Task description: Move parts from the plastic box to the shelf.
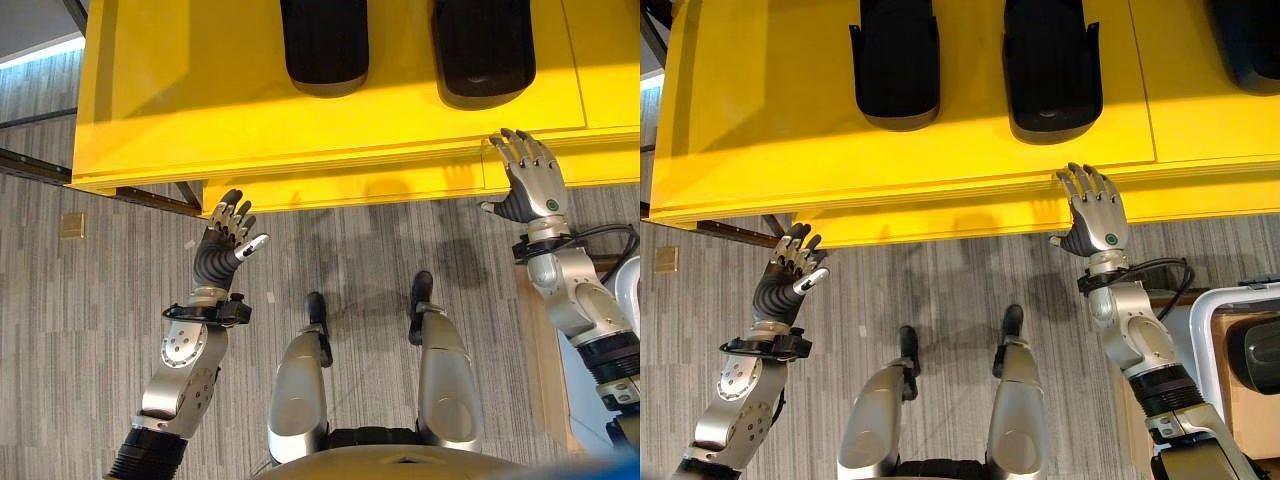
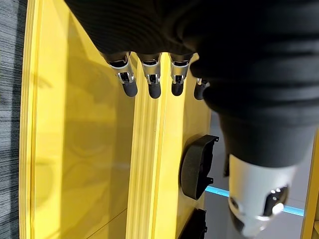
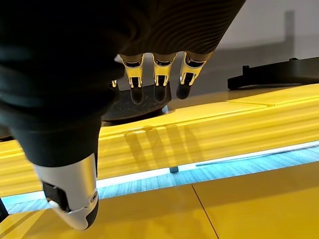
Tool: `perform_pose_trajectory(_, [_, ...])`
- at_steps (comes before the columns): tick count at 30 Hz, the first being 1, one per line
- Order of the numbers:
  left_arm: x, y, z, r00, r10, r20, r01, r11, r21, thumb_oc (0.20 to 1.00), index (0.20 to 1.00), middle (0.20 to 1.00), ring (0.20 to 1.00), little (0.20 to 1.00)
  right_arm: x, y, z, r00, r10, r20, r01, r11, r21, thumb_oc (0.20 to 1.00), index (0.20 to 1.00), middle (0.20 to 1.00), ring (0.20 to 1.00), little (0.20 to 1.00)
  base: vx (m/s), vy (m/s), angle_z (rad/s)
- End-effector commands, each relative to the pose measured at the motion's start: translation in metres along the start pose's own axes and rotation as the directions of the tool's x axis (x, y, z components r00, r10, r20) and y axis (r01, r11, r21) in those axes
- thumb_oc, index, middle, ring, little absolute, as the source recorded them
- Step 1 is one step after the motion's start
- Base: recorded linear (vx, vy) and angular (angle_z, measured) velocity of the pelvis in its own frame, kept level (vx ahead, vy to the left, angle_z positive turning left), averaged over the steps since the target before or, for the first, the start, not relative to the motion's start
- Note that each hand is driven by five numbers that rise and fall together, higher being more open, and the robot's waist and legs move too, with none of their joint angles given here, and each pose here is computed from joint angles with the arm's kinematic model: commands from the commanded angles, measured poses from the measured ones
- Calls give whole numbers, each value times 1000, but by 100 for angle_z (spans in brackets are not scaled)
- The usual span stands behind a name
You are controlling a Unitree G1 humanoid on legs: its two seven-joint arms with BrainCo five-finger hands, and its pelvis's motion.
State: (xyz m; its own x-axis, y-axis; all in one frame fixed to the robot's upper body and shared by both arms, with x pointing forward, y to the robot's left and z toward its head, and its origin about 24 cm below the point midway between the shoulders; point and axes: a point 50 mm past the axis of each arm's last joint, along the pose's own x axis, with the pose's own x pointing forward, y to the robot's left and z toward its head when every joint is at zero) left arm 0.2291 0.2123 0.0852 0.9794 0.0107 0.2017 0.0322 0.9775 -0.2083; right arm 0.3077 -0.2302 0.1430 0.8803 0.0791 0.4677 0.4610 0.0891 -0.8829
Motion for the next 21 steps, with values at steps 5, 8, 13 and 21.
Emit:
perform_pose_trajectory(5, [-13, 12, 14, 998, -2, 56, -2, 997, 83, 1000, 1000, 1000, 1000, 1000, 17, -12, 7, 996, -80, 43, 79, 997, 12, 1000, 1000, 1000, 1000, 1000, 0, 0, 0])
perform_pose_trajectory(8, [-13, 13, 14, 999, 0, 55, -5, 996, 85, 1000, 1000, 1000, 1000, 1000, 21, -8, 6, 997, -66, 27, 65, 998, 19, 1000, 1000, 1000, 1000, 1000, 0, 0, 0])
perform_pose_trajectory(13, [-13, 14, 13, 999, -1, 52, -3, 996, 88, 1000, 1000, 1000, 1000, 1000, 24, 1, 1, 1000, -21, -2, 21, 1000, 11, 1000, 1000, 1000, 1000, 1000, 0, 0, 0])
perform_pose_trajectory(21, [-12, 13, 15, 998, -17, 58, 12, 996, 90, 1000, 1000, 1000, 1000, 1000, 28, 9, -4, 999, 22, -30, -22, 1000, 1, 1000, 1000, 1000, 1000, 1000, -2, -2, 1])
